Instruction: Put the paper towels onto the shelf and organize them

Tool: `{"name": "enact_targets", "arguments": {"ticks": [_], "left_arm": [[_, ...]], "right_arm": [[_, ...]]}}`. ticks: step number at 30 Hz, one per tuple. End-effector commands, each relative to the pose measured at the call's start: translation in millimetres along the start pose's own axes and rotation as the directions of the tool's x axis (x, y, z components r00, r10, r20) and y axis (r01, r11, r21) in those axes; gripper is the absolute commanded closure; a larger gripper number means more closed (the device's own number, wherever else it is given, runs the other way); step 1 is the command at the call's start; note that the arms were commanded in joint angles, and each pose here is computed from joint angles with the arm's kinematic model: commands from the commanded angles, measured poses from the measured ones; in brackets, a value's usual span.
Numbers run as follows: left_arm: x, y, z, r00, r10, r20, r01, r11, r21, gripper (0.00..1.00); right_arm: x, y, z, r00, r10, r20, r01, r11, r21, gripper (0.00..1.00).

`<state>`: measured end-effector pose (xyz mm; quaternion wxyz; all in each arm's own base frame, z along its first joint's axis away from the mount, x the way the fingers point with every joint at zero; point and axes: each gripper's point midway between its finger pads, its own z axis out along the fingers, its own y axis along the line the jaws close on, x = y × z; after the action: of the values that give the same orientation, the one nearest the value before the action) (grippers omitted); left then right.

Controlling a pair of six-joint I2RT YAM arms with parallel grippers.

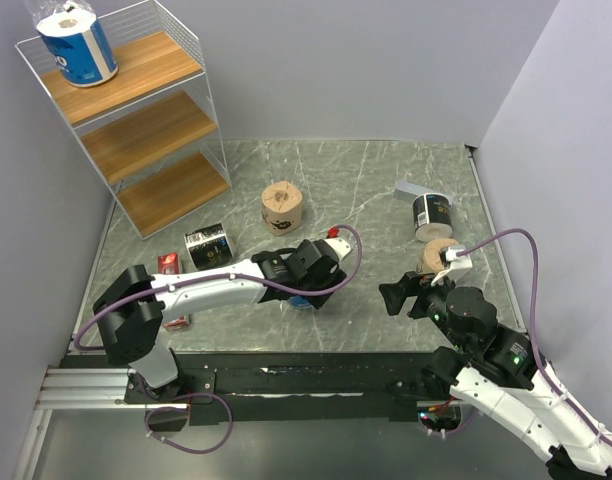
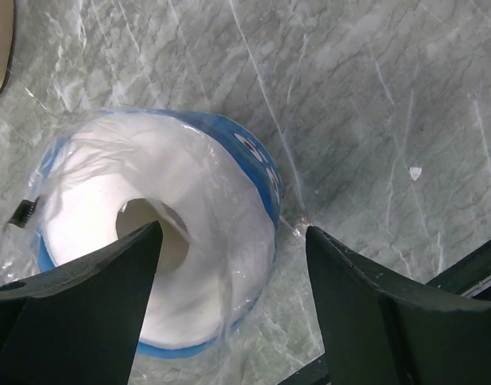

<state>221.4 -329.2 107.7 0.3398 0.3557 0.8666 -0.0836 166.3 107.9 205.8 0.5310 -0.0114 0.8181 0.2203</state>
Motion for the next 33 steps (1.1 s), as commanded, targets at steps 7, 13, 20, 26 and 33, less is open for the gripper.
{"name": "enact_targets", "arguments": {"ticks": [7, 13, 20, 26, 33], "left_arm": [[0, -2, 10, 1.000, -0.005, 0.013, 0.005, 1.000, 0.007, 0.25], [2, -3, 13, 1.000, -0.001, 0.008, 0.001, 1.000, 0.002, 0.26], [-1, 0, 11, 1.000, 0.003, 0.019, -0.003, 1.000, -0.003, 0.41], [1, 6, 4, 1.000, -0.001, -0.013, 0.001, 0.999, -0.034, 0.62], [-35, 43, -51, 0.997, -0.033, 0.074, 0.046, 0.982, -0.183, 0.69]], "right_arm": [[-9, 5, 0, 0.999, 0.021, 0.032, -0.021, 1.000, -0.018, 0.04], [-9, 5, 0, 0.999, 0.025, 0.037, -0.024, 0.999, -0.021, 0.04], [-8, 4, -1, 0.999, 0.028, 0.037, -0.027, 0.999, -0.021, 0.04], [-9, 3, -3, 0.999, 0.028, 0.039, -0.028, 0.999, -0.018, 0.04], [-22, 6, -12, 0.997, 0.038, 0.064, -0.036, 0.999, -0.031, 0.04]]}}
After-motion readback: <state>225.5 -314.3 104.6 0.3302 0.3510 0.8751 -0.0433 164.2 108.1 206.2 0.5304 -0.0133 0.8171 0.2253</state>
